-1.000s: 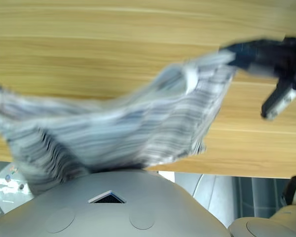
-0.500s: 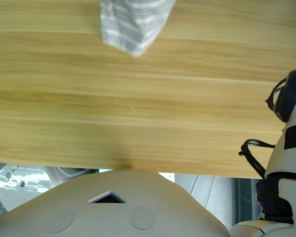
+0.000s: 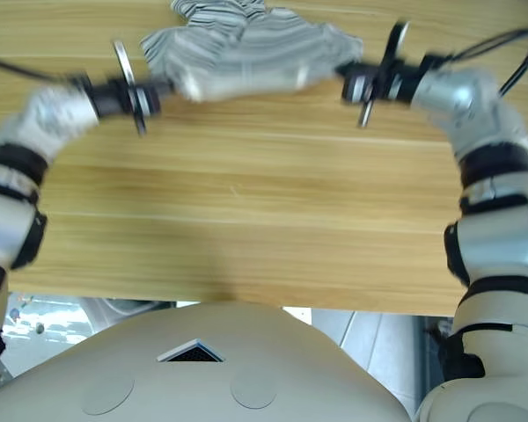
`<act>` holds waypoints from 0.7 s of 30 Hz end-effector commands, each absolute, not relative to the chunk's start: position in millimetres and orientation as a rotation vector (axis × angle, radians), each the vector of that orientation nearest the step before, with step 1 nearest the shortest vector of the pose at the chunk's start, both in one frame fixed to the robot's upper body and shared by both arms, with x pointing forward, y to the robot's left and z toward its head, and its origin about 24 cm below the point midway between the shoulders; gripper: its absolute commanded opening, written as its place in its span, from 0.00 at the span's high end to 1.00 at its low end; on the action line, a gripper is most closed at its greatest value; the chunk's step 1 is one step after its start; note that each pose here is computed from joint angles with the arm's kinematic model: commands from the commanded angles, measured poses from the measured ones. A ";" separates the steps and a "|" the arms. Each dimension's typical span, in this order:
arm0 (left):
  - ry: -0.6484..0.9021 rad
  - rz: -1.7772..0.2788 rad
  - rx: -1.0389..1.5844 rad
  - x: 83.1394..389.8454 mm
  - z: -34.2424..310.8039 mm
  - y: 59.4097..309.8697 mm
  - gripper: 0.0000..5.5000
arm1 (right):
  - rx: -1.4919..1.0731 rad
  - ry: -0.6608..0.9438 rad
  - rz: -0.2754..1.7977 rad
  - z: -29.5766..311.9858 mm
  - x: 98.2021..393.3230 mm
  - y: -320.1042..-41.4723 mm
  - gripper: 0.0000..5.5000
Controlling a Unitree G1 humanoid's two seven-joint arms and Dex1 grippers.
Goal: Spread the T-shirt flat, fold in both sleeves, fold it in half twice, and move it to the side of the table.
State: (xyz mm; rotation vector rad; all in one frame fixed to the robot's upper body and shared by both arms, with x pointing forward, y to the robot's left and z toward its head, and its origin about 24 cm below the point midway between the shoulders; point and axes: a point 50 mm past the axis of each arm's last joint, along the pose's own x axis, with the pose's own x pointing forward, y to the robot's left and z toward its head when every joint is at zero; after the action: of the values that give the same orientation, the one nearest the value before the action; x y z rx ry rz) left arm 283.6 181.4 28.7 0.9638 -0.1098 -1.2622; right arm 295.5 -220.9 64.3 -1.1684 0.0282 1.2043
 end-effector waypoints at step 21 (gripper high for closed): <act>0.304 -1.613 1.235 211.8 35.8 256.7 0.92 | -0.977 0.370 1.829 16.0 176.7 -215.4 1.00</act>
State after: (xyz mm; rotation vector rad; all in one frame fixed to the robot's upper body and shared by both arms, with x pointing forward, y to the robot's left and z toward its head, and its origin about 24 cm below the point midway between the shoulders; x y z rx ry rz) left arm 220.8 249.5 48.5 1.2145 0.2080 -1.5941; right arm 195.6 -207.7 36.3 -0.9397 0.2141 1.7531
